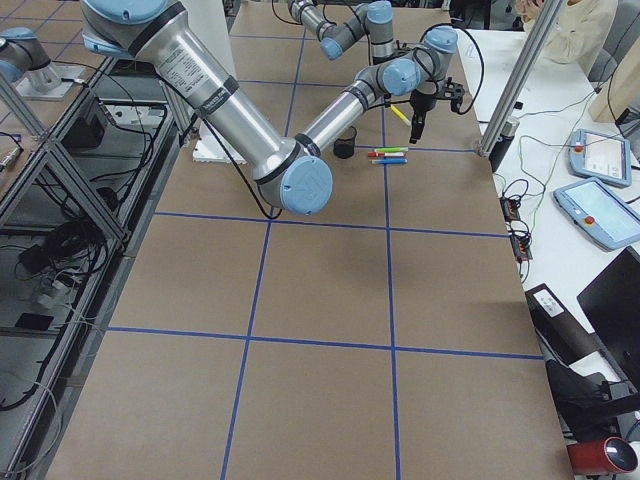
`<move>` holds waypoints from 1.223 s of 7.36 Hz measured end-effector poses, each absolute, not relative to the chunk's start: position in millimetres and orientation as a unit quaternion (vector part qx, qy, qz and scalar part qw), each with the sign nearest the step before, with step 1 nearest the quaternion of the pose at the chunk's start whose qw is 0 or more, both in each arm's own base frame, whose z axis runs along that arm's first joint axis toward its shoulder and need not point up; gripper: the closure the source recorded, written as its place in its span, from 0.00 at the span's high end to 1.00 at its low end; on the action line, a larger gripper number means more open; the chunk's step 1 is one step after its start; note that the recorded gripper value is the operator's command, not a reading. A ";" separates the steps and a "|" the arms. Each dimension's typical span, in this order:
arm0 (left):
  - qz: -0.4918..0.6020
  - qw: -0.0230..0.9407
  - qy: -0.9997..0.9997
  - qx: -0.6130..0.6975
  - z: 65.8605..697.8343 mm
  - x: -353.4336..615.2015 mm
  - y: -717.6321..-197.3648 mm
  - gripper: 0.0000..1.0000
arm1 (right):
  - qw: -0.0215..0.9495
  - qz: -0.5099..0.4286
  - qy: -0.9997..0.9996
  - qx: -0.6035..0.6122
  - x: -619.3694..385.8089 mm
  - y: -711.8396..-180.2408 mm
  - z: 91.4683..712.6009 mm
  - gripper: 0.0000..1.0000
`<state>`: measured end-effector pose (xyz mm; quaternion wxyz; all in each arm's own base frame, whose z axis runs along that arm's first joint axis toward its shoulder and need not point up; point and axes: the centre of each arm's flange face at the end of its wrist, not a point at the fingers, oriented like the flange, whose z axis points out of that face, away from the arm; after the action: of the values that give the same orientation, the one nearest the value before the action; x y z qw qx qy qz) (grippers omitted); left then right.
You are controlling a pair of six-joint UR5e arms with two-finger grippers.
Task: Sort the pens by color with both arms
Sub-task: 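Lift the yellow highlighter out and carry it beside the green highlighter, then lower the yellow highlighter next to the green highlighter and release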
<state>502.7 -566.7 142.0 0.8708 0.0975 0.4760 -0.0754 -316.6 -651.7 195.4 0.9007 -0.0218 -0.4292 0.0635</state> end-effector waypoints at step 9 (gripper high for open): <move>-0.142 0.850 0.493 0.117 146.1 570.4 -560.0 0.18 | 0.901 0.064 -0.428 -0.023 -316.9 -651.1 199.7 0.97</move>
<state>570.4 -560.0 146.1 0.8504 0.1169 0.4930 -0.1416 -316.9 -651.1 199.7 0.9013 -0.0233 -0.4277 0.0643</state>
